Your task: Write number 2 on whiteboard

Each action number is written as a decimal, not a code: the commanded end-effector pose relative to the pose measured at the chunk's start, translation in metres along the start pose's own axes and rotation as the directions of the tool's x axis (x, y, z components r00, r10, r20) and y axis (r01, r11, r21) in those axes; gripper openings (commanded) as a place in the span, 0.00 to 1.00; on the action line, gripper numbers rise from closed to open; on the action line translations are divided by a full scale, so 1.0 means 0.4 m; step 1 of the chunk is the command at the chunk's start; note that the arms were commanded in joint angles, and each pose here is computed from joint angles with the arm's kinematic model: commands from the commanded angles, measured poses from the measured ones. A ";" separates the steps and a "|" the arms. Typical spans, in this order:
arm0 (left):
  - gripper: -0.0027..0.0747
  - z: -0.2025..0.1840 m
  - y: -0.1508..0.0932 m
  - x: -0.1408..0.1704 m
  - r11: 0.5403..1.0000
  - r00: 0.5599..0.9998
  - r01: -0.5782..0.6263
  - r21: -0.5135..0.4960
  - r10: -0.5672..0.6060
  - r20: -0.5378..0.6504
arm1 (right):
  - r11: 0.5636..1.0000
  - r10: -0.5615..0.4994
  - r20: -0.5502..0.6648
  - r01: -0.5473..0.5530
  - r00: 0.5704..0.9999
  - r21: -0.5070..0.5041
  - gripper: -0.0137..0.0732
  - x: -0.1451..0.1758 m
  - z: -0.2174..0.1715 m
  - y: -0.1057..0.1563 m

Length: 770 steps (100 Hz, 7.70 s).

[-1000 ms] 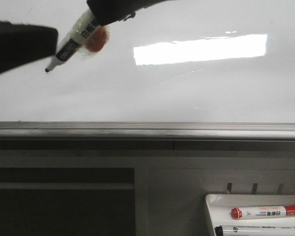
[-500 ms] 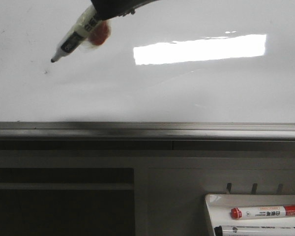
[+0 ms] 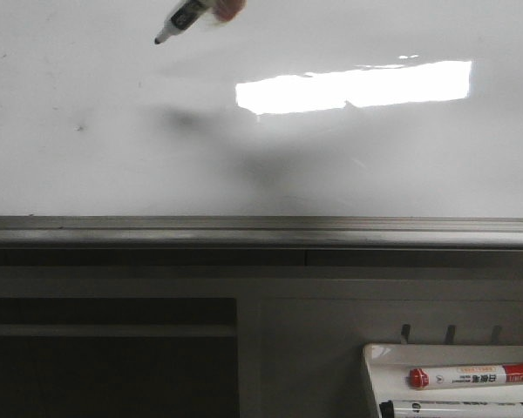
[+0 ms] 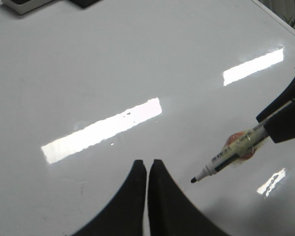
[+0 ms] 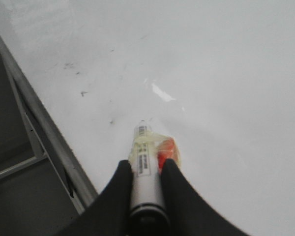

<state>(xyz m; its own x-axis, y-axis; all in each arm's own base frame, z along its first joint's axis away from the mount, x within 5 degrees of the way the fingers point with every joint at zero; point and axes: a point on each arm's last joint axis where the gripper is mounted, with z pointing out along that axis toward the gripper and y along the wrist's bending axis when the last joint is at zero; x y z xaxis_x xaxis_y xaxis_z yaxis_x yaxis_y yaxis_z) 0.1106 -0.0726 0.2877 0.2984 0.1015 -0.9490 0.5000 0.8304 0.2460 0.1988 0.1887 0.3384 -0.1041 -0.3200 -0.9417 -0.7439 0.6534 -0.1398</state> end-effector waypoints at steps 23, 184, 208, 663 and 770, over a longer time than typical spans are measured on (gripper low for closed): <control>0.01 0.004 0.010 -0.040 1.000 0.994 0.010 -0.028 -0.006 0.110 | 0.999 0.024 0.006 -0.024 1.000 0.035 0.08 -0.040 0.027 -0.049; 0.01 0.003 0.011 -0.042 1.000 0.993 0.010 -0.030 -0.006 0.118 | 0.991 0.121 -0.113 -0.113 0.986 0.072 0.08 0.073 0.087 -0.056; 0.01 0.003 0.011 -0.042 1.000 0.993 0.010 -0.030 -0.006 0.118 | 0.980 0.161 -0.123 -0.143 0.979 0.141 0.08 0.101 0.027 -0.108; 0.49 0.182 -0.017 0.234 0.760 0.734 0.599 -0.251 -0.647 -0.207 | 0.995 -0.104 0.308 0.103 0.946 0.021 0.70 -0.159 -0.157 0.034; 0.49 0.105 -0.033 0.209 0.811 0.812 0.583 -0.055 -0.583 0.014 | 0.994 -0.105 0.334 0.105 0.937 0.017 0.69 -0.169 -0.194 0.034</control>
<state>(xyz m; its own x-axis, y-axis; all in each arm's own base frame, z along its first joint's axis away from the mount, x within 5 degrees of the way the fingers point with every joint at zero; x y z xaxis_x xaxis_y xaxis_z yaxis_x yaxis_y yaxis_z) 0.1642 -0.0987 0.1963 -0.1628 -0.3323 -0.9290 0.4789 0.7966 -0.3688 0.1477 0.1735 0.4028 0.1390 -0.2012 -0.9696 -0.7710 0.5925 -0.2335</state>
